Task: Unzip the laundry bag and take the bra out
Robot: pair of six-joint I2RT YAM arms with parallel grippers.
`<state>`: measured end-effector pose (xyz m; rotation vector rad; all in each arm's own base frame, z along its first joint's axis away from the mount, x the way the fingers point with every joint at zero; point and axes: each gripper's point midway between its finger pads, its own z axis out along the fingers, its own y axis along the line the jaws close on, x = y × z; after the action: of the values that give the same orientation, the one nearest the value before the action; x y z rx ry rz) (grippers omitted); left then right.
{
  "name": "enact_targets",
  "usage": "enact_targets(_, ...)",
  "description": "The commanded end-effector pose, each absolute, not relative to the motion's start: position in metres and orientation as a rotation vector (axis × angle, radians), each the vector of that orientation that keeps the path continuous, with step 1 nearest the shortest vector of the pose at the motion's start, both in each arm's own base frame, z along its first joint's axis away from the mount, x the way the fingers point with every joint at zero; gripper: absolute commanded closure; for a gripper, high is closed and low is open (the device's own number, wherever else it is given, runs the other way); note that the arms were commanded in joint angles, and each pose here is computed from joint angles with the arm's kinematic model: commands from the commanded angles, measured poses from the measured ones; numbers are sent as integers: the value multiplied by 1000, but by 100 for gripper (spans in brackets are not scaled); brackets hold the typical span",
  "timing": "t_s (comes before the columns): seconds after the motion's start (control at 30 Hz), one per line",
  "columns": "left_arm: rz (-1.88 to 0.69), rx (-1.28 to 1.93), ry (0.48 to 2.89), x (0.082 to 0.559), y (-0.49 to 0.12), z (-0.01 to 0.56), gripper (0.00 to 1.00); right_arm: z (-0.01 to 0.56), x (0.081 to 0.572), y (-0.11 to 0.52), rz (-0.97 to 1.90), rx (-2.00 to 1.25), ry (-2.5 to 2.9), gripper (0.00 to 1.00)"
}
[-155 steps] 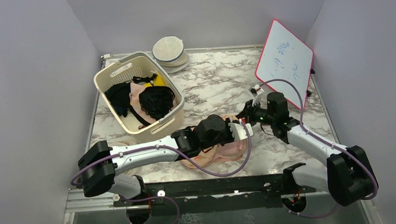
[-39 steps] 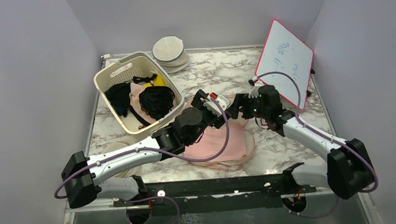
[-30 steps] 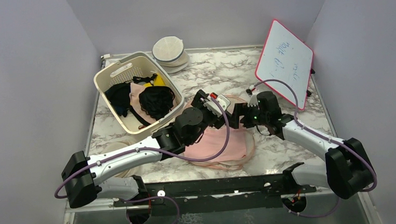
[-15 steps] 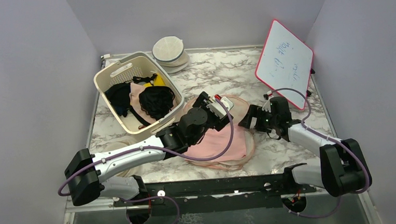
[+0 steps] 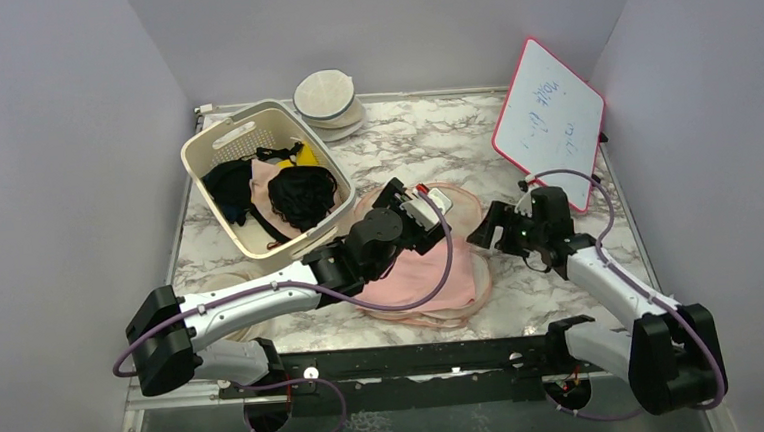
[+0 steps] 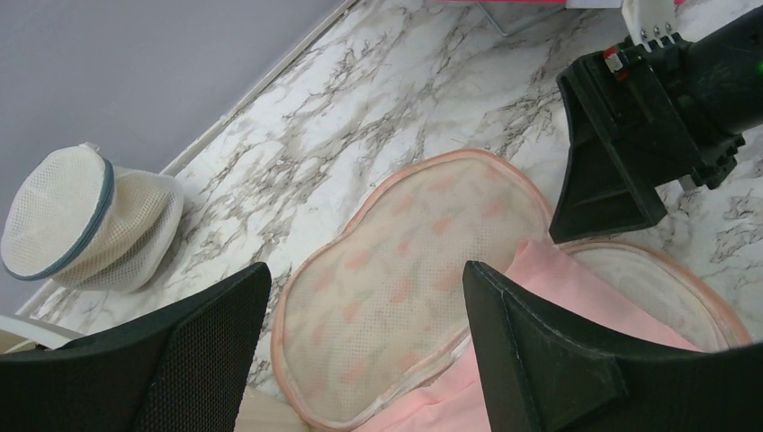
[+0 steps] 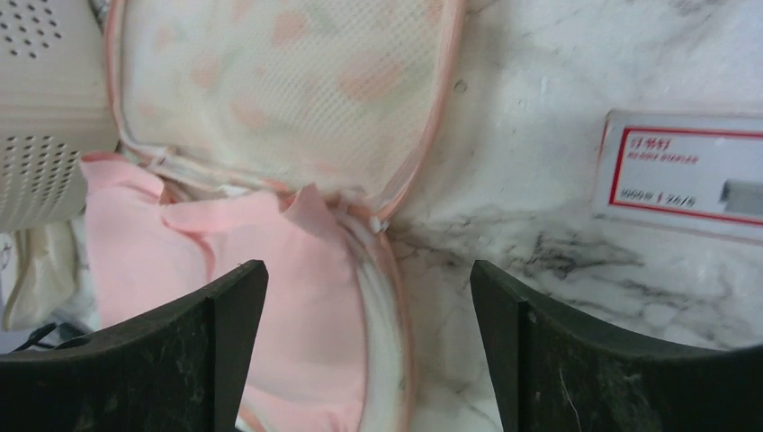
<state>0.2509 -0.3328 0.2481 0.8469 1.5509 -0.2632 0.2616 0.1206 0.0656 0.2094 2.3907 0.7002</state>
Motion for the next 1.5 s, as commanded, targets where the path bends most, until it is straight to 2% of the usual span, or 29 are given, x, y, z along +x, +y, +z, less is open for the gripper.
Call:
enact_targets(0.0,-319,830,1530,247,-341,265,28,63,235,128,803,268,2431,20)
enact_targets(0.3,-291,832,1536,250,-339,261,28,34,218,123,782,442,2507,28)
enact_targets(0.47,-288,837,1538,250,-340,259,28,22,206,126,824,490,2525,44)
enact_targets(0.73,-271,850,1550,251,-342,252,28,29,223,94,608,691,2392,73)
enact_targets(0.87,-271,852,1549,250,-342,252,28,28,224,84,538,717,2378,86)
enact_targets(0.93,-272,852,1548,250,-342,253,27,26,224,84,537,717,2381,98)
enact_targets(0.97,-275,854,1547,249,-343,252,27,27,224,84,536,715,2382,99)
enact_targets(1.33,-260,869,1557,249,-344,247,27,52,239,40,262,822,2241,99)
enact_targets(1.47,-258,869,1573,250,-346,243,26,67,249,46,310,732,2205,71)
